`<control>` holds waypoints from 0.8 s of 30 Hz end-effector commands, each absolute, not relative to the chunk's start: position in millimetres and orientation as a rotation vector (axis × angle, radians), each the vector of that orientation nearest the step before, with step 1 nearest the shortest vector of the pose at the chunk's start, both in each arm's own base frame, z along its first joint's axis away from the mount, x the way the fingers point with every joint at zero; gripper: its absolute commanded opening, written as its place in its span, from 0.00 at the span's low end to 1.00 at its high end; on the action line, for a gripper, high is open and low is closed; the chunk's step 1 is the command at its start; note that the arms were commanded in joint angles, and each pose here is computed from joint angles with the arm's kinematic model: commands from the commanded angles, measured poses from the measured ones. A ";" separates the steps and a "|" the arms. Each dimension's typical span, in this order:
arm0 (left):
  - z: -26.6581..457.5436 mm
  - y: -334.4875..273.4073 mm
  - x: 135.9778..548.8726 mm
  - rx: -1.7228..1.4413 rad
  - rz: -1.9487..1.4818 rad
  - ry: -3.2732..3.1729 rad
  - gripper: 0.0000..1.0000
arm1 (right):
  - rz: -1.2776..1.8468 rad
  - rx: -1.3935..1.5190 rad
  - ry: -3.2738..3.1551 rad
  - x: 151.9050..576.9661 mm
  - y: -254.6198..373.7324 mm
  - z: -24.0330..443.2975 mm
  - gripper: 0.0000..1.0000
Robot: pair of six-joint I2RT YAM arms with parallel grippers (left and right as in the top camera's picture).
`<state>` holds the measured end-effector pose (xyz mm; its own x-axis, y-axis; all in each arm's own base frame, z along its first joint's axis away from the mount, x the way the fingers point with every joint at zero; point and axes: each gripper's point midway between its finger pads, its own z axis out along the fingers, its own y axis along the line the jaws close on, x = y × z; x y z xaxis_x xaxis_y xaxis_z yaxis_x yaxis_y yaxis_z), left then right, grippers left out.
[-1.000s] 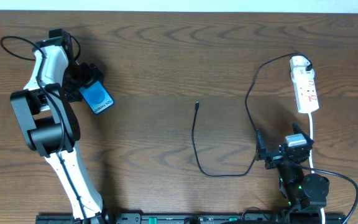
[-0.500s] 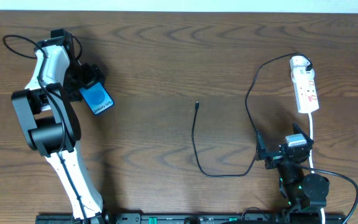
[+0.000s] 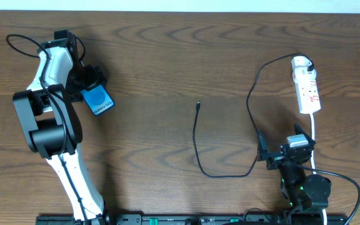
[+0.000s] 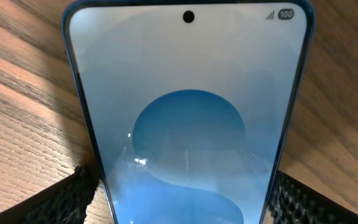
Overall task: Plug charger to phone and switch on socket
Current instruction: 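Lift the phone with the left gripper and tilt it upright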
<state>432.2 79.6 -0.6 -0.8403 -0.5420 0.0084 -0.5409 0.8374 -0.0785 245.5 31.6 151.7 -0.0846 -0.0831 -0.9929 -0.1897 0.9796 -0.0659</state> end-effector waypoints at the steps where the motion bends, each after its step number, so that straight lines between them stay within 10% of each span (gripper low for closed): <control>1: -37.7 65.0 404.8 -1.014 -0.159 3.084 0.90 | 0.097 -0.203 1.658 245.2 32.3 151.3 0.99; 24: -38.9 60.5 407.1 -1.206 -0.166 3.014 0.80 | 0.097 -0.203 1.658 245.2 32.3 151.3 0.99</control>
